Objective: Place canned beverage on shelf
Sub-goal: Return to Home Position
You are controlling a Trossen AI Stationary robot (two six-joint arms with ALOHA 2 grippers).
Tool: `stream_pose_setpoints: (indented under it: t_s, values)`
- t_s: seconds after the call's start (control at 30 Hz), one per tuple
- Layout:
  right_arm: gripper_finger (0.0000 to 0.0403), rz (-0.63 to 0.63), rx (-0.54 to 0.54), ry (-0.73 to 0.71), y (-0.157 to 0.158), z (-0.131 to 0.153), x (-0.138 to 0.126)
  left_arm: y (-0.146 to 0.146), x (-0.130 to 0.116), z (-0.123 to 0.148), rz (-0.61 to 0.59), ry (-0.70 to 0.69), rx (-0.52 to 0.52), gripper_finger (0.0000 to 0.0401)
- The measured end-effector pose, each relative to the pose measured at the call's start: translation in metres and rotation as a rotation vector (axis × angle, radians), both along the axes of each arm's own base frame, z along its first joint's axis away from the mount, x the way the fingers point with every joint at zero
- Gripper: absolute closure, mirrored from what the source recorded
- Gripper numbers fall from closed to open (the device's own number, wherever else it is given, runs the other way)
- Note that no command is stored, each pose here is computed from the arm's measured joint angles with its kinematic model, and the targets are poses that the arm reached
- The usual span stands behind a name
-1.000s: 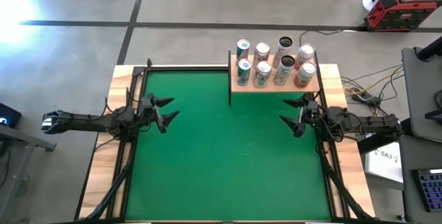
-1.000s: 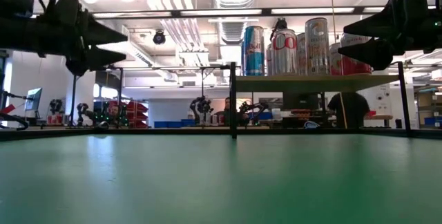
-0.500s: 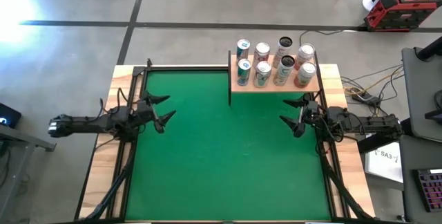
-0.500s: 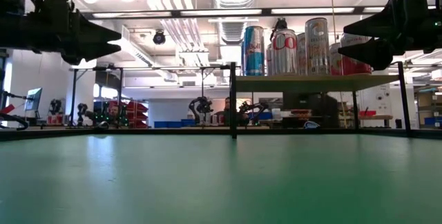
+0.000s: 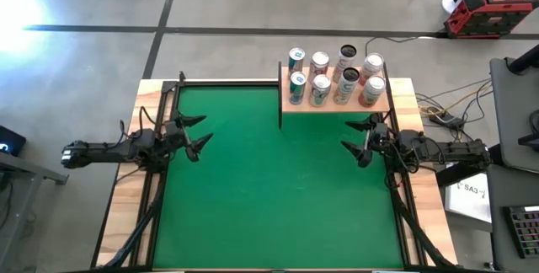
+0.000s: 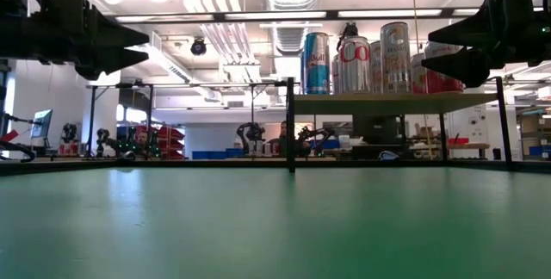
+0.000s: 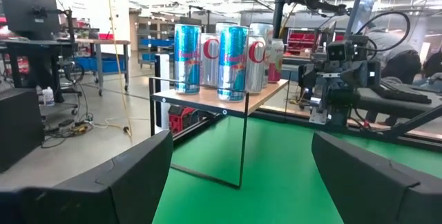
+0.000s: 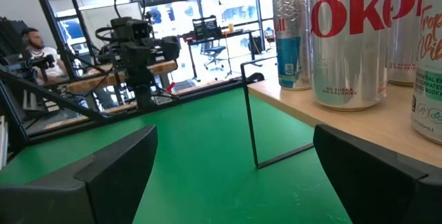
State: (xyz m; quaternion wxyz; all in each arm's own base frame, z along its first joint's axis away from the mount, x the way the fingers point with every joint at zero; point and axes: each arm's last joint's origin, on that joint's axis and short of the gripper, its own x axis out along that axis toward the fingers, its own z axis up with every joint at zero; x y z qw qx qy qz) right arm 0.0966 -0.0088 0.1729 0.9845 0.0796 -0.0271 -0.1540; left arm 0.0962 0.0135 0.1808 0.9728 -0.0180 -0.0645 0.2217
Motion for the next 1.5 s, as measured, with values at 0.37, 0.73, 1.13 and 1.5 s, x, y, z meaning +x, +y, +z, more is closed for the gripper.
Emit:
stream_pose_setpoints:
  t_s: [0.37,0.73,1.13,1.5]
  values:
    - [0.0023,-0.001,0.000,0.000,0.0000,0.0001,0.0000,0.0000,0.0022,-0.0021,0.000,0.029,0.000,0.0069]
    - [0.0023,0.000,0.000,0.000,0.0000,0.0000,0.0000,0.0001,0.0042,-0.0043,0.000,0.056,-0.001,0.0069]
    - [0.0023,0.000,0.000,0.000,0.0000,0.0000,0.0000,0.0001,0.0056,-0.0059,0.000,0.076,-0.001,0.0069]
    - [0.0023,0.000,0.000,0.000,0.0000,0.0000,0.0000,0.0001,0.0068,-0.0072,0.000,0.092,-0.002,0.0069]
